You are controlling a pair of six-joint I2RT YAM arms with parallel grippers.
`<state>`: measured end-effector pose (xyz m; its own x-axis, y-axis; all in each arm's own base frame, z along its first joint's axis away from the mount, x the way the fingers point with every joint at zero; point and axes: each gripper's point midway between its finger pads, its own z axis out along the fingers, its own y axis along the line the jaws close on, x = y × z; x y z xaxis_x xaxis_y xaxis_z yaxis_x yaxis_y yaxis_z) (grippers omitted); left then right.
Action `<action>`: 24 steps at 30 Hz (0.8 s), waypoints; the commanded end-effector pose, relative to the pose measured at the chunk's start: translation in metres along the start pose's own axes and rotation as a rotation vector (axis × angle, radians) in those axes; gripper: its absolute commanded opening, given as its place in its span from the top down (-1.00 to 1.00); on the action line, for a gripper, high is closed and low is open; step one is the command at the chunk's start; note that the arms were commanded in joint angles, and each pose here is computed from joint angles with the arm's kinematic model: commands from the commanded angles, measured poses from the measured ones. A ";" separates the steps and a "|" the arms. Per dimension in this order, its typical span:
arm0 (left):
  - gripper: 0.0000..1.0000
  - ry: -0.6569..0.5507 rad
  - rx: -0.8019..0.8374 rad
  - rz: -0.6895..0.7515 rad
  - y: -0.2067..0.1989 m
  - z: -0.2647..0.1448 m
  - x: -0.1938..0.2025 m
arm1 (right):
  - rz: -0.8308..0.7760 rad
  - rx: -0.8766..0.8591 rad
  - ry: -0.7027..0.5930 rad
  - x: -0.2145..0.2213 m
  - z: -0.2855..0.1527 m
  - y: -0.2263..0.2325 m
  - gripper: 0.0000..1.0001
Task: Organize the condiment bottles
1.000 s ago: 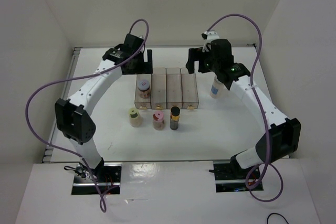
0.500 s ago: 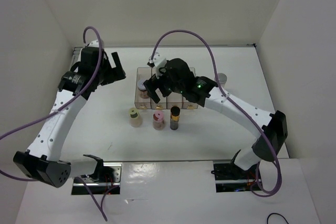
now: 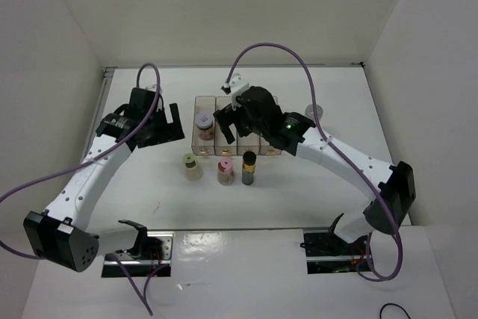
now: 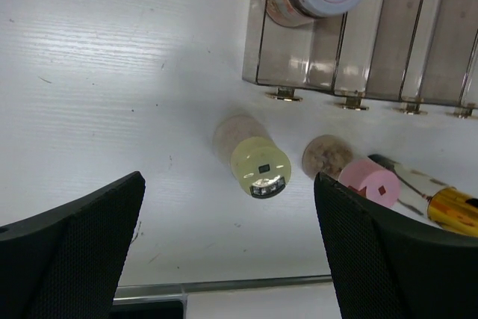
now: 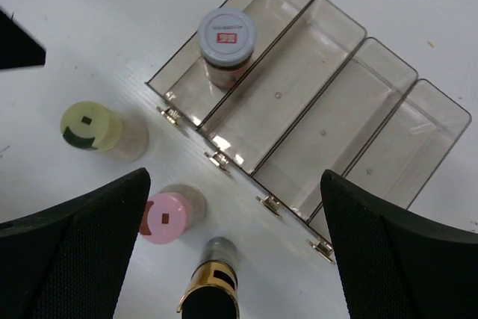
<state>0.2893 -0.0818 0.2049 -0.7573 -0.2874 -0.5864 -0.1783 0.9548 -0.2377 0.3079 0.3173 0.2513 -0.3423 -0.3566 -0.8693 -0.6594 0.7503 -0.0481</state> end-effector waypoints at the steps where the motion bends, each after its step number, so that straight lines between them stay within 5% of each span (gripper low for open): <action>1: -1.00 0.028 0.024 0.075 -0.007 -0.002 0.008 | 0.145 0.153 -0.152 -0.039 -0.030 -0.034 -0.98; 7: -1.00 0.125 0.054 0.174 -0.018 0.014 0.033 | 0.285 0.361 -0.206 -0.050 -0.046 -0.081 -0.98; 13: -1.00 0.186 -0.001 0.248 -0.022 0.030 0.053 | 0.476 0.356 -0.170 -0.036 -0.044 -0.136 -0.98; 24: -1.00 0.303 -0.089 0.293 -0.011 0.056 0.089 | 0.496 0.344 -0.167 -0.026 -0.046 -0.143 -0.98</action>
<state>0.2662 -0.1265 0.1279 -0.9142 -0.0006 -0.4053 0.0248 0.9980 -0.0575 0.3866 0.1882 0.2991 -0.4267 0.1378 -0.8938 -0.1610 0.9610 0.2250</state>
